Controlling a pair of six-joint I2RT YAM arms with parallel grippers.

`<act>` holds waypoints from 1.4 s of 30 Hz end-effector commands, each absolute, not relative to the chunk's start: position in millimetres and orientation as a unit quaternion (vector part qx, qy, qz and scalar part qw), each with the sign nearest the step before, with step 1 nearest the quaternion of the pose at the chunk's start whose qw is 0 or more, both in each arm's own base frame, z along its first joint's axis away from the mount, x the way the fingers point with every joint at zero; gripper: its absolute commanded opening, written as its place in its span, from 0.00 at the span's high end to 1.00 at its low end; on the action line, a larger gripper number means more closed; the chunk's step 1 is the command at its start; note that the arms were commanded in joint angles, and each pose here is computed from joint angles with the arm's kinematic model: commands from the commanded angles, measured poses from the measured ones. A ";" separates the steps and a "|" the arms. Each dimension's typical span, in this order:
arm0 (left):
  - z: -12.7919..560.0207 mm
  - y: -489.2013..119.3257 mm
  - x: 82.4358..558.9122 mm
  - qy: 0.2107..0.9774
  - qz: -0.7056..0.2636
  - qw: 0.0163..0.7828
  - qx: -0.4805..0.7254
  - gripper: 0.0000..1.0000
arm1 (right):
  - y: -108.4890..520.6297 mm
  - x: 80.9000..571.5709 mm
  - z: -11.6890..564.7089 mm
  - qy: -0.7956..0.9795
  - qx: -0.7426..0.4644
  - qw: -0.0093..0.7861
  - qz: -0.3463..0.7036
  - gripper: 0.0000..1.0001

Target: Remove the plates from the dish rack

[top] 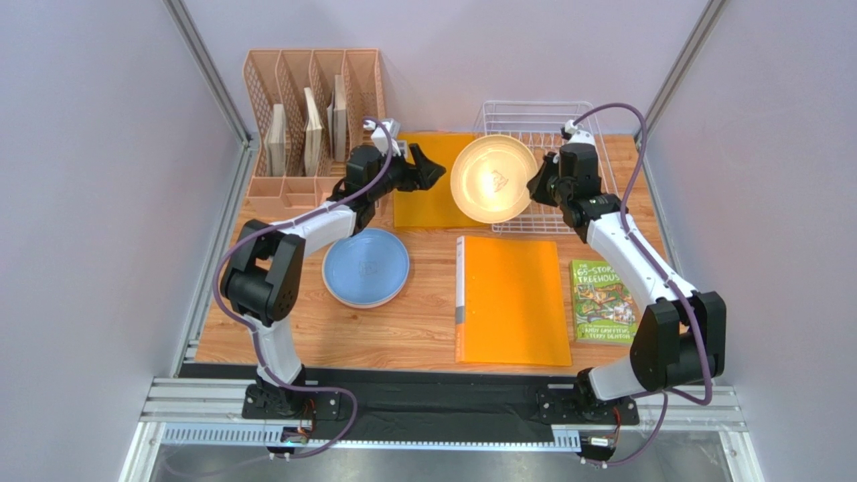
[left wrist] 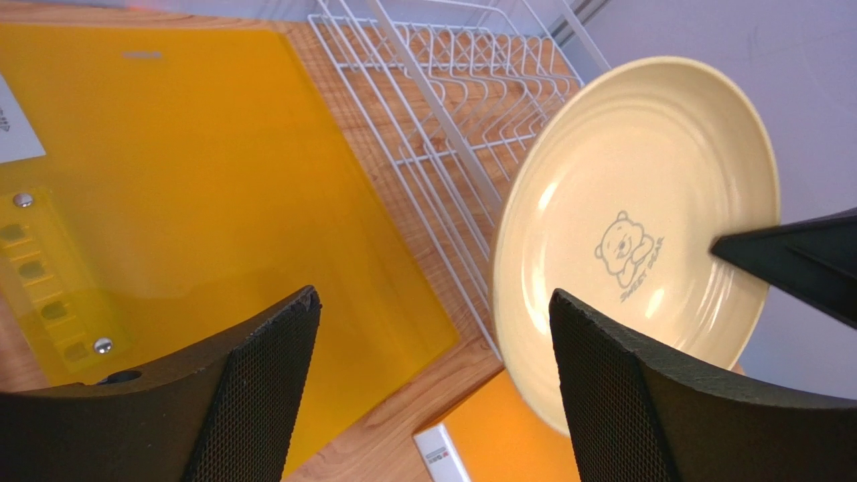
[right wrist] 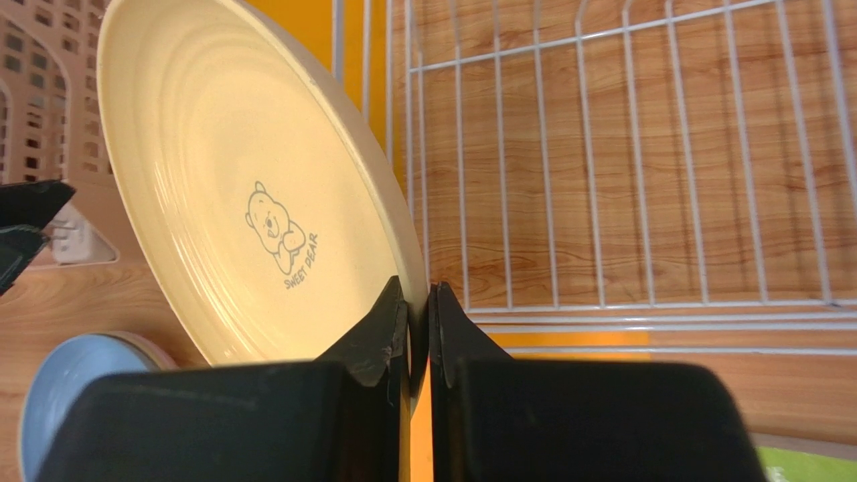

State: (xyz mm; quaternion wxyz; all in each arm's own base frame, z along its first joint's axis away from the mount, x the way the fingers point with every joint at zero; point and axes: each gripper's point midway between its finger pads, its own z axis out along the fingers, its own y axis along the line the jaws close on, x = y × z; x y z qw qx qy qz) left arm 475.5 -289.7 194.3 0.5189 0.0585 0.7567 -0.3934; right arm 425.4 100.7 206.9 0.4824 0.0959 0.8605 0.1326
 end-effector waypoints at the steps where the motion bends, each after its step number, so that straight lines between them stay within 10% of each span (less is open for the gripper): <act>1: 216.4 -296.8 475.6 0.724 -0.425 0.539 0.064 0.11 | 128.9 427.9 229.6 0.830 0.091 0.500 0.227 1.00; 10: 208.5 -301.1 469.0 0.726 -0.442 0.522 0.066 0.23 | 151.2 428.0 229.0 0.822 0.080 0.484 0.289 1.00; 19: 190.3 -298.3 456.2 0.749 -0.438 0.492 0.065 0.98 | 165.8 427.5 226.9 0.819 0.058 0.471 0.322 0.96; 25: 189.2 -275.4 438.4 0.757 -0.407 0.510 0.042 1.00 | 160.3 428.2 234.1 0.817 0.053 0.485 0.306 0.21; 42: 161.1 -92.6 328.1 0.832 -0.087 0.522 -0.165 1.00 | 122.0 436.2 236.1 0.836 0.067 0.507 0.198 0.17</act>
